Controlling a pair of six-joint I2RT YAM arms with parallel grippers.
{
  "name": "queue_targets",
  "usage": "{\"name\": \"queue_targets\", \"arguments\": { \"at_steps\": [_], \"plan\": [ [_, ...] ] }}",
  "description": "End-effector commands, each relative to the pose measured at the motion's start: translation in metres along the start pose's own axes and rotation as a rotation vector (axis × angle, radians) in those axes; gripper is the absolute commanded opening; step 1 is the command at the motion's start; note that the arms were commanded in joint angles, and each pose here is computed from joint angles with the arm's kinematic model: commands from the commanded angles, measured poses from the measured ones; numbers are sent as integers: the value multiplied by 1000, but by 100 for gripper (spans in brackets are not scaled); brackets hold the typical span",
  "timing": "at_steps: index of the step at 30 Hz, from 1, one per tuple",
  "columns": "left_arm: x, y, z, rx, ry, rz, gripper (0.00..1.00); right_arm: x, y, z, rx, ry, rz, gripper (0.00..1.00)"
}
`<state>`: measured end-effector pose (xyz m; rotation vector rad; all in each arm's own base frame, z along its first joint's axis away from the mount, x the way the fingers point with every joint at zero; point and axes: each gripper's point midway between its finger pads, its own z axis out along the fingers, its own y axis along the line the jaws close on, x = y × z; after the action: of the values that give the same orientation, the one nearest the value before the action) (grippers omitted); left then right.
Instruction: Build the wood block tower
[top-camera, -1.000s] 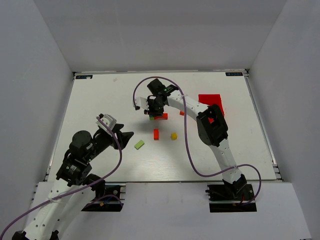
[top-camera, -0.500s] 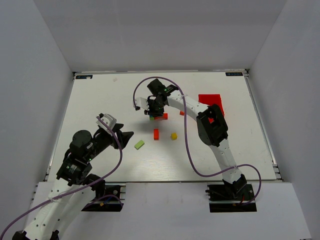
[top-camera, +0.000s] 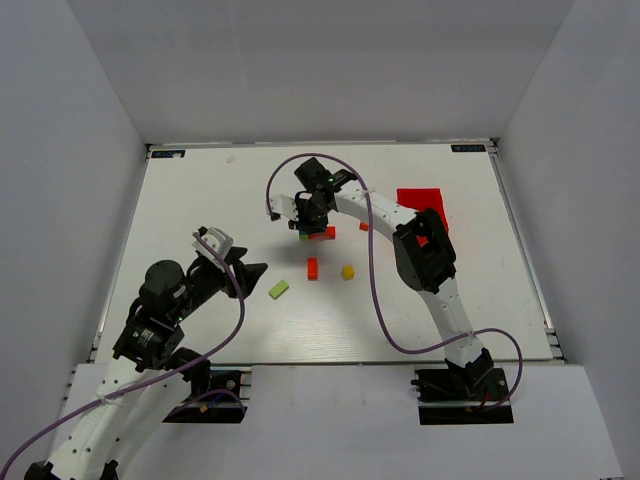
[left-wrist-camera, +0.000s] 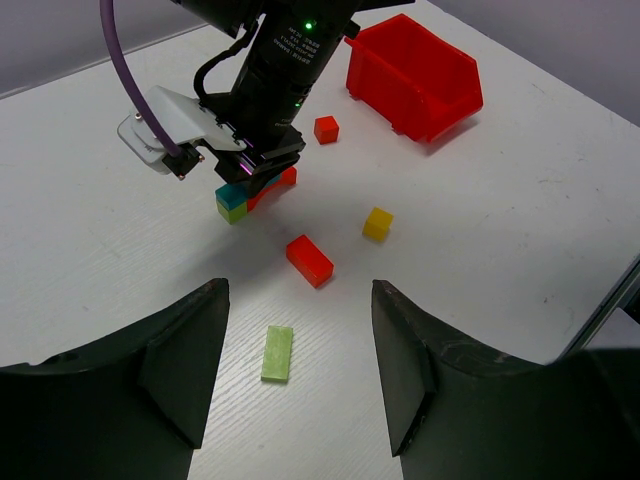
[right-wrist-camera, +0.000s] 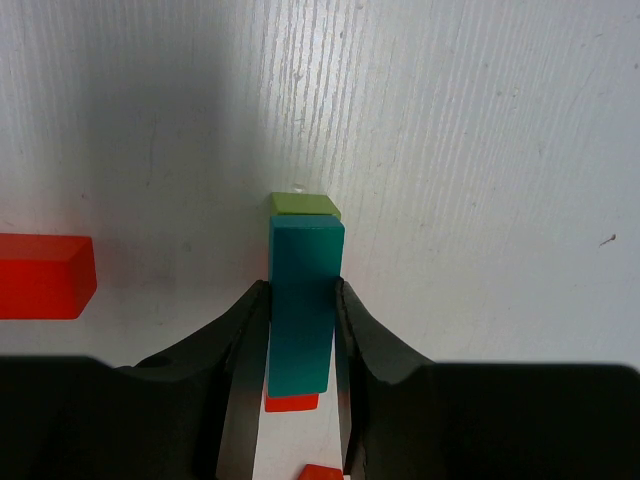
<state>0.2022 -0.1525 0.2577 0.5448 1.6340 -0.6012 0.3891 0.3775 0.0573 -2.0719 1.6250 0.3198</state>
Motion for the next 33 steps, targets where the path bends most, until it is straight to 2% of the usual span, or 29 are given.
{"name": "queue_targets", "arguments": {
  "at_steps": [1,13,19,20,29,31,32,33],
  "plan": [
    [-4,0,-1,0,-5,5,69,-5,-4,0,6,-11,-2,27],
    [-4,0,-1,0,-5,5,69,-5,-7,3,19,-9,-2,36],
    [-4,0,-1,0,-5,5,69,-4,-7,2,20,-6,2,44],
    [-4,0,-1,0,-5,5,69,-3,-8,2,23,-7,2,48],
    [-4,0,-1,0,-5,5,69,-7,-8,-2,27,-15,-2,63],
    [-4,0,-1,0,-5,5,69,-9,-7,-4,24,-25,-3,71],
    [-4,0,-1,0,-5,5,69,-14,-11,-11,38,-37,-6,71],
    [-4,0,-1,0,-5,5,69,-14,-10,-12,38,-40,-7,81]
  ]
}}
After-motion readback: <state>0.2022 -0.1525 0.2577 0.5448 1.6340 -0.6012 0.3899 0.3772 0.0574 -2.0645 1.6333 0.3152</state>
